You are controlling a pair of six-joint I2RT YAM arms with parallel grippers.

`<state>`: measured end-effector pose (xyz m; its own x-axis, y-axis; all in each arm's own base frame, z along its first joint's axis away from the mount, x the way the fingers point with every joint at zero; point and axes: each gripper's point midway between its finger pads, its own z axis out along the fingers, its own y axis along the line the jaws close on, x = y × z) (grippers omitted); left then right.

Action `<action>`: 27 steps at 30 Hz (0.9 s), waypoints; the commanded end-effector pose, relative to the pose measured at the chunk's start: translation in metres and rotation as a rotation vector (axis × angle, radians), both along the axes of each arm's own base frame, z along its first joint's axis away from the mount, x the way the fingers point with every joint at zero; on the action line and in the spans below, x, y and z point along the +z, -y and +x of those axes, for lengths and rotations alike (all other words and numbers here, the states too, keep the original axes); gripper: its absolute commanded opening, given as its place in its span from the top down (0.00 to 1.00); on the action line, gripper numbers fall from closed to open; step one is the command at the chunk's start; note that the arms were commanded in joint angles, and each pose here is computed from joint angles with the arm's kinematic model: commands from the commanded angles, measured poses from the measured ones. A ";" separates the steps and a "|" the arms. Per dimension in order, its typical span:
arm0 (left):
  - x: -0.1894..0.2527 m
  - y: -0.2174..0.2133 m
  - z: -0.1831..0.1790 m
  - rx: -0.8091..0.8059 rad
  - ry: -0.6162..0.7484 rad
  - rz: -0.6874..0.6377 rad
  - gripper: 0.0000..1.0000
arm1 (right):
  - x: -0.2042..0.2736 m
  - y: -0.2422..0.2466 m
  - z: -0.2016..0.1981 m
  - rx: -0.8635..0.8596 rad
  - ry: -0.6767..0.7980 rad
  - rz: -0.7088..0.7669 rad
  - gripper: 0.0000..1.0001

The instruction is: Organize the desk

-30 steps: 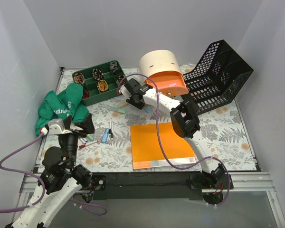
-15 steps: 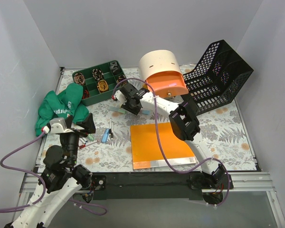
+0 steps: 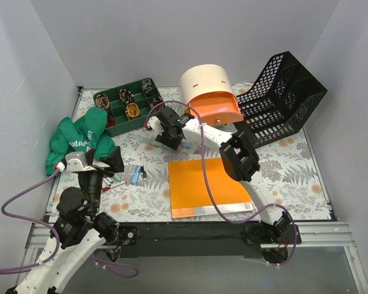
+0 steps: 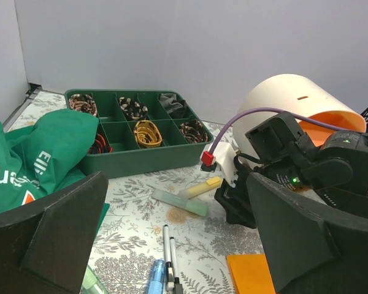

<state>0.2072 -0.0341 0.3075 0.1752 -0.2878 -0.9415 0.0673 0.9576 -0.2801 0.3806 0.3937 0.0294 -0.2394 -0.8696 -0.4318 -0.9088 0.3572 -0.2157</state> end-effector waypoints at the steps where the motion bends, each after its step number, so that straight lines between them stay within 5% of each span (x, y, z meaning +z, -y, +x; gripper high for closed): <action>1: -0.007 0.004 0.004 -0.006 -0.020 0.030 0.02 | -0.049 0.021 -0.043 0.038 -0.195 -0.101 0.50; 10: -0.007 0.004 0.004 -0.006 -0.023 0.033 0.02 | -0.026 0.005 -0.048 0.082 -0.216 -0.015 0.85; 16: -0.007 0.006 0.005 -0.015 -0.023 0.037 0.02 | 0.060 -0.012 -0.046 0.160 -0.121 0.137 0.99; 27: -0.008 0.008 0.006 -0.022 -0.027 0.044 0.02 | 0.217 -0.027 -0.085 0.391 0.000 0.457 0.99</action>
